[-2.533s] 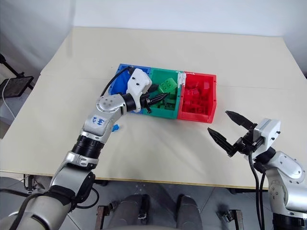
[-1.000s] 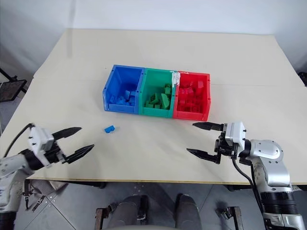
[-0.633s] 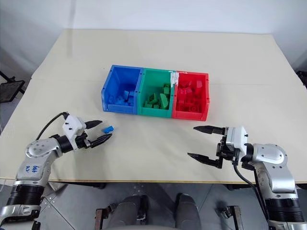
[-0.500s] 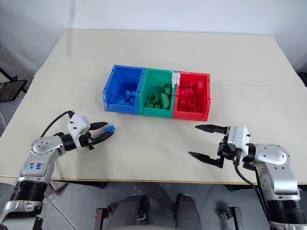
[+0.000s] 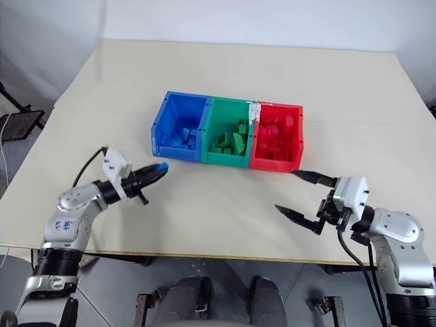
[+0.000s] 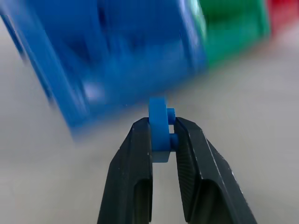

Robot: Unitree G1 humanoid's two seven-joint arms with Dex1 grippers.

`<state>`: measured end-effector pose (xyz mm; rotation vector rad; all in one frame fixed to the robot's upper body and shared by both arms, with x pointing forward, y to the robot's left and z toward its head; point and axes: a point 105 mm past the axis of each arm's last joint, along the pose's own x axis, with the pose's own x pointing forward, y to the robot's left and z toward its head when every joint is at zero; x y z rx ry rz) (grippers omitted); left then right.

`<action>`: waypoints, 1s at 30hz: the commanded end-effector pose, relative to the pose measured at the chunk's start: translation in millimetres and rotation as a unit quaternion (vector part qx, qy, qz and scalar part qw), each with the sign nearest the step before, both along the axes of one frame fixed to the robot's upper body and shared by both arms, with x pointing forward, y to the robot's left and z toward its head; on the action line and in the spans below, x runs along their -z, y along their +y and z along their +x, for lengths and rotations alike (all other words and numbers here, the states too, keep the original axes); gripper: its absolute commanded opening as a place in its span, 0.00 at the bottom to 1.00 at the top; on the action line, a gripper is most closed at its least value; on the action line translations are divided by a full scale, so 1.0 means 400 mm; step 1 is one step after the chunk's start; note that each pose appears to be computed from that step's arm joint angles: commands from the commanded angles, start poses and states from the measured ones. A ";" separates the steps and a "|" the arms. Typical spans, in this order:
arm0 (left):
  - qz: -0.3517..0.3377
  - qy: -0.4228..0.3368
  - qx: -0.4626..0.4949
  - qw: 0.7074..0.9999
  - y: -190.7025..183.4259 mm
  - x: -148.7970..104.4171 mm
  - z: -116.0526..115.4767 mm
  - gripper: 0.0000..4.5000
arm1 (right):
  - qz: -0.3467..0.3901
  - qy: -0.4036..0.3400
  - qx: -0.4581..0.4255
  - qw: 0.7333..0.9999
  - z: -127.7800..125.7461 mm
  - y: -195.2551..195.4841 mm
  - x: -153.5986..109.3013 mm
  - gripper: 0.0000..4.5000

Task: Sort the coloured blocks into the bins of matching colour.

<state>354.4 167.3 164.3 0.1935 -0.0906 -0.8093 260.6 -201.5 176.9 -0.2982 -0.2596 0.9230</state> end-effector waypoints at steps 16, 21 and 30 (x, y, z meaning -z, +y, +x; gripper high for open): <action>-0.010 -0.041 0.010 0.999 -0.096 -0.120 0.141 0.51 | 0.067 -0.050 0.085 0.993 -0.036 -0.001 -0.064 1.00; 0.014 -0.080 -0.023 0.996 -0.021 -0.123 0.122 0.86 | 0.066 -0.048 0.073 0.994 -0.032 0.008 -0.061 1.00; 0.065 -0.054 0.007 0.996 0.165 -0.027 -0.085 0.93 | 0.014 -0.012 -0.004 1.000 -0.010 0.028 -0.018 1.00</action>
